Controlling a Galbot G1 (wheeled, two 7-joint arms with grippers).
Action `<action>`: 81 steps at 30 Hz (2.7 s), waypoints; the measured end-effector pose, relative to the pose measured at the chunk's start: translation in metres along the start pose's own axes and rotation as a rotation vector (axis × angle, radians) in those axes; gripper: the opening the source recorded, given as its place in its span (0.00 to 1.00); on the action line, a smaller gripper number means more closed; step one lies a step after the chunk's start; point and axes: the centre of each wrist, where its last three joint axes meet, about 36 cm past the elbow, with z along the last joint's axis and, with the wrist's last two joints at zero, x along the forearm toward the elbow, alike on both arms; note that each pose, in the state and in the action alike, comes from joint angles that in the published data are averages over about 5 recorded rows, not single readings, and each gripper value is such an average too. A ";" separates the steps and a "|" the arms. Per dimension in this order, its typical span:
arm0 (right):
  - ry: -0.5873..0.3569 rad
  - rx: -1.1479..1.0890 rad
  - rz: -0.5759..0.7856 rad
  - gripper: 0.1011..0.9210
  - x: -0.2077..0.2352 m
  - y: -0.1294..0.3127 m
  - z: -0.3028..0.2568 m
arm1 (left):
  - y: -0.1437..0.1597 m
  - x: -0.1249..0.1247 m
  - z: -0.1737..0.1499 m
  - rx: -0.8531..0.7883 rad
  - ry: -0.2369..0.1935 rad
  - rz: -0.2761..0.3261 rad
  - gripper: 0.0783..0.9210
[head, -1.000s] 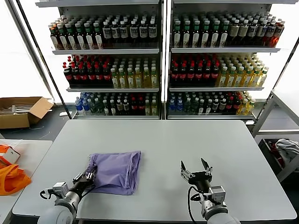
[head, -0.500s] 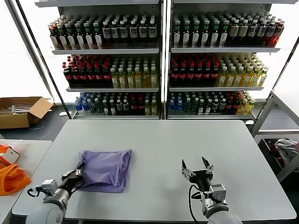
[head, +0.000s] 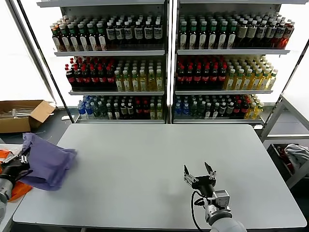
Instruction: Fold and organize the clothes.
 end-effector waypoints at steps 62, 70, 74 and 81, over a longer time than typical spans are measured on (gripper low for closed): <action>0.102 -0.274 -0.082 0.88 -0.016 0.040 0.008 | -0.291 0.026 0.004 0.497 -0.014 0.542 0.80; 0.171 -0.430 -0.175 0.88 -0.044 0.068 -0.009 | -0.267 0.031 0.002 0.487 -0.017 0.442 0.88; 0.202 -0.481 -0.221 0.88 -0.061 0.084 -0.017 | -0.254 0.034 0.002 0.479 -0.016 0.400 0.88; 0.228 -0.529 -0.260 0.88 -0.096 0.102 -0.029 | -0.236 0.041 0.004 0.462 -0.013 0.343 0.88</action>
